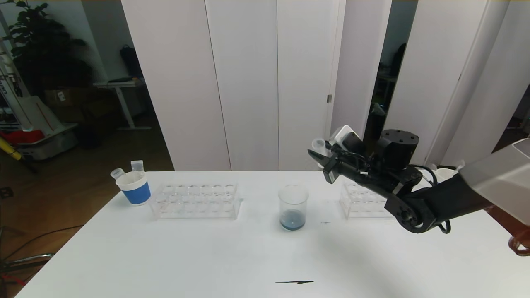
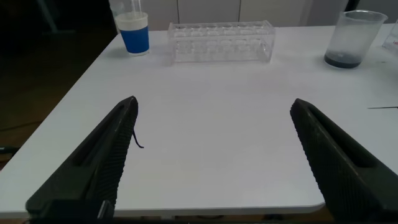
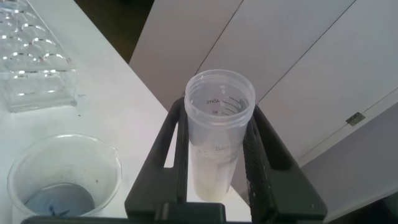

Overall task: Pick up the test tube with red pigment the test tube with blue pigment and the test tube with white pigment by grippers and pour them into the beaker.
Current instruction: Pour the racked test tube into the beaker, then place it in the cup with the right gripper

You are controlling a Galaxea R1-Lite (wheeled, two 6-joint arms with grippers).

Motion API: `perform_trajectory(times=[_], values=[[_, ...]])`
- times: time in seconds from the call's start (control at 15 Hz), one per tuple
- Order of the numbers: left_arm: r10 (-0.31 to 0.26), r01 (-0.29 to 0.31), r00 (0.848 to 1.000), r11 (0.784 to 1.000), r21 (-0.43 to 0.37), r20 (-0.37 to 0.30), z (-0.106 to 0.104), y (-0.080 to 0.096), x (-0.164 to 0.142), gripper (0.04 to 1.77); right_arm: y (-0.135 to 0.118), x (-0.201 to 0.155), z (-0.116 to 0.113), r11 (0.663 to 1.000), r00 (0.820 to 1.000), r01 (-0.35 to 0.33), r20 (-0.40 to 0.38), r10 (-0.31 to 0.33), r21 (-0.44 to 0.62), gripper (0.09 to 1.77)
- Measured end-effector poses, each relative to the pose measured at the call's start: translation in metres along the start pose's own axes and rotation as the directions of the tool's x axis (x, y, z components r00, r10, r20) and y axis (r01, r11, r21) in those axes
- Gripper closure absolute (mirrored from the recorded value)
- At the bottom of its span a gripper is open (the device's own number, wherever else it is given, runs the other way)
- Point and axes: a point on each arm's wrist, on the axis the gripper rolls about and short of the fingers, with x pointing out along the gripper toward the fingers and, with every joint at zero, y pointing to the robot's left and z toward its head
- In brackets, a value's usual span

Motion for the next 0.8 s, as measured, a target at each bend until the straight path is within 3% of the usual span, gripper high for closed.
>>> perform_trajectory(times=[0.13, 0.33, 0.53, 0.8], values=[[0.0, 0.0, 1.0, 1.0, 0.0, 0.0, 0.0, 0.0, 0.0, 0.06, 0.002, 0.001, -0.004, 0.999, 1.0, -0.017, 0.003, 0.017, -0.034, 1.26], [0.0, 0.0, 1.0, 1.0, 0.0, 0.0, 0.0, 0.0, 0.0, 0.06, 0.005, 0.002, -0.007, 0.978, 0.991, -0.117, 0.047, 0.127, -0.174, 1.26], [0.0, 0.0, 1.0, 1.0, 0.0, 0.0, 0.0, 0.0, 0.0, 0.06, 0.006, 0.005, -0.01, 0.966, 0.988, -0.128, 0.052, 0.143, -0.225, 1.26], [0.0, 0.0, 1.0, 1.0, 0.0, 0.0, 0.0, 0.0, 0.0, 0.06, 0.003, 0.014, -0.01, 0.916, 0.982, -0.155, 0.044, 0.184, -0.369, 1.26]])
